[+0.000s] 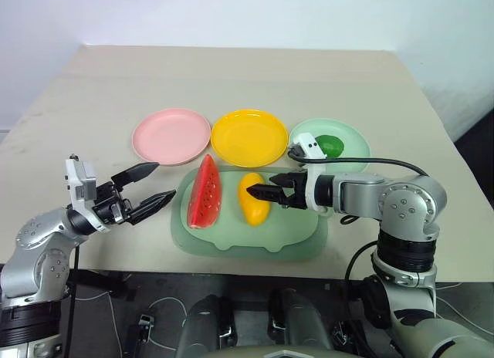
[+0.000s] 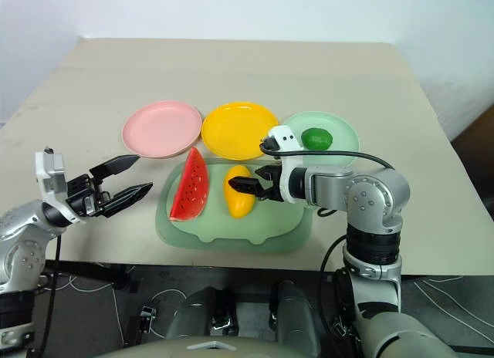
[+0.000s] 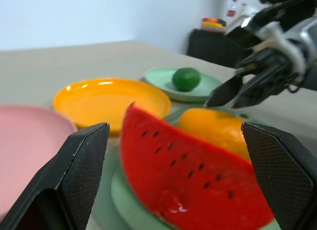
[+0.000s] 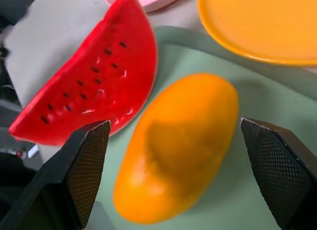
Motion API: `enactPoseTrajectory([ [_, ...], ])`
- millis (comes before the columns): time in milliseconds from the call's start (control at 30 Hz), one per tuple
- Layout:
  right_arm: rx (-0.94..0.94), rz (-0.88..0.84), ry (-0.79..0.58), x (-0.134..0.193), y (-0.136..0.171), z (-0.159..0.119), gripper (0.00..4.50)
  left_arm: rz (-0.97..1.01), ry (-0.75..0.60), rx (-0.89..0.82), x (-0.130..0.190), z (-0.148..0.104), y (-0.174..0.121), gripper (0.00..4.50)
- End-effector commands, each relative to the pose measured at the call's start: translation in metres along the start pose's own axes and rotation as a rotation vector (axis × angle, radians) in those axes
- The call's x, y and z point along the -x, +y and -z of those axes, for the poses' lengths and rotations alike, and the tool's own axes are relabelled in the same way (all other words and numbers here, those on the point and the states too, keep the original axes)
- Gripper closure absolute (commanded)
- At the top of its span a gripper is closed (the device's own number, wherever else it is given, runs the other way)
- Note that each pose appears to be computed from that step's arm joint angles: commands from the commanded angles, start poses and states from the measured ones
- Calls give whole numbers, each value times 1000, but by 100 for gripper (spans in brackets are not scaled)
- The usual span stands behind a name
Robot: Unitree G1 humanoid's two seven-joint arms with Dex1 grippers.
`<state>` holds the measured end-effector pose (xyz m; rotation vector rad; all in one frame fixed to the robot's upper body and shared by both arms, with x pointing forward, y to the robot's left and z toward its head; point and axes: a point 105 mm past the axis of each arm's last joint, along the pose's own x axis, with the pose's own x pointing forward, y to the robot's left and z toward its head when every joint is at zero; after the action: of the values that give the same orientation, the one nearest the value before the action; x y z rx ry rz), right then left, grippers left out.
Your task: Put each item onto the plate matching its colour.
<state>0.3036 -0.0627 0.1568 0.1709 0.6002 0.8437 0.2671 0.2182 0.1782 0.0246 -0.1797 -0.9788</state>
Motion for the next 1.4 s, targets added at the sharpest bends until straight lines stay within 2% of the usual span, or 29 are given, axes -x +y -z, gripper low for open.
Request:
enactPoseTrajectory([
  [33, 8, -13, 31, -6, 7, 5, 6, 30, -15, -90, -2, -17, -3, 0],
  [333, 34, -17, 101, -21, 16, 15, 6, 78, 47, -79, -7, -16, -7, 0],
  [667, 74, 17, 159, -25, 12, 18, 6, 82, 145, -58, -15, -13, -5, 0],
  [833, 90, 19, 143, -23, 12, 14, 100, 87, 147, -68, -15, -12, -5, 0],
  [933, 101, 15, 136, -21, 12, 13, 106, 83, 153, -74, -14, -11, -4, 0],
  [1100, 143, -2, 104, -1, 7, -2, 108, 66, 152, -71, -13, -11, -1, 0],
  [1233, 167, -12, -8, 13, 4, -39, 108, 49, 150, -68, -13, -7, 2, 0],
  [1400, 192, 64, -83, 6, -16, -76, 108, 38, 139, -61, -14, -6, 1, 0],
])
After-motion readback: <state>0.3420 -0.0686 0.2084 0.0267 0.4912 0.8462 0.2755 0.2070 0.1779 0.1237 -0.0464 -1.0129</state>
